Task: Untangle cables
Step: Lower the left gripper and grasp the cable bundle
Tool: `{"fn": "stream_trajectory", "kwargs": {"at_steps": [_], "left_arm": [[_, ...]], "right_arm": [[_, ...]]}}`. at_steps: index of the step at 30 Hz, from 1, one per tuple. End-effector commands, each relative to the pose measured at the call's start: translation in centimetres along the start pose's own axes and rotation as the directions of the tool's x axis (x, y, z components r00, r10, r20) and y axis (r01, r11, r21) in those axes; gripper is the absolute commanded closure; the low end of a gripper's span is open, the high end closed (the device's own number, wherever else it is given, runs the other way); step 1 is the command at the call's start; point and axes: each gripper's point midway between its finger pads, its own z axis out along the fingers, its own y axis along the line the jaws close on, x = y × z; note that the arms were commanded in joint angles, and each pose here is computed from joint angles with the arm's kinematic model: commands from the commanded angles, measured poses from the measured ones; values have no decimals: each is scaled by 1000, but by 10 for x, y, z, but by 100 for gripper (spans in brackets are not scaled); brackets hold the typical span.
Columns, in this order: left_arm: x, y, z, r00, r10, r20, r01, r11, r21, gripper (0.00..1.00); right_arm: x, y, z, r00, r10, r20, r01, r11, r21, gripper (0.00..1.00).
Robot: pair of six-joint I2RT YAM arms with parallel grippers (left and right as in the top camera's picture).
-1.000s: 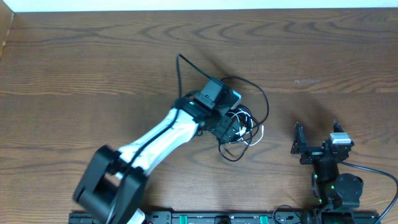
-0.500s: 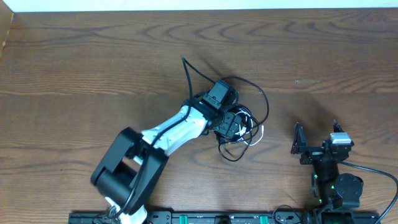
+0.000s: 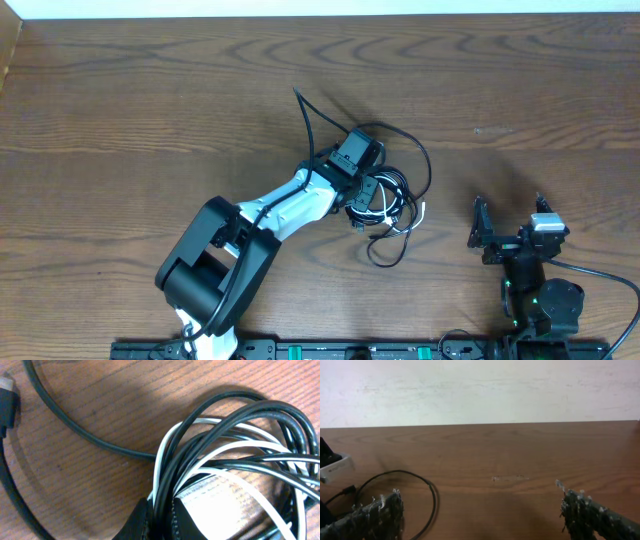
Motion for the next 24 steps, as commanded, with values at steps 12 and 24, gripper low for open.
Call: {"fn": "stream_trajectory", "kwargs": {"at_steps": [12, 24], "left_arm": [[-90, -19, -99, 907, 183, 380, -193, 981, -13, 93], [-125, -27, -233, 724, 223, 653, -242, 968, -62, 93]], "right_arm": [[0, -1, 0, 1000, 13, 1, -13, 1000, 6, 1], [0, -1, 0, 1000, 13, 3, -13, 1000, 5, 1]]}}
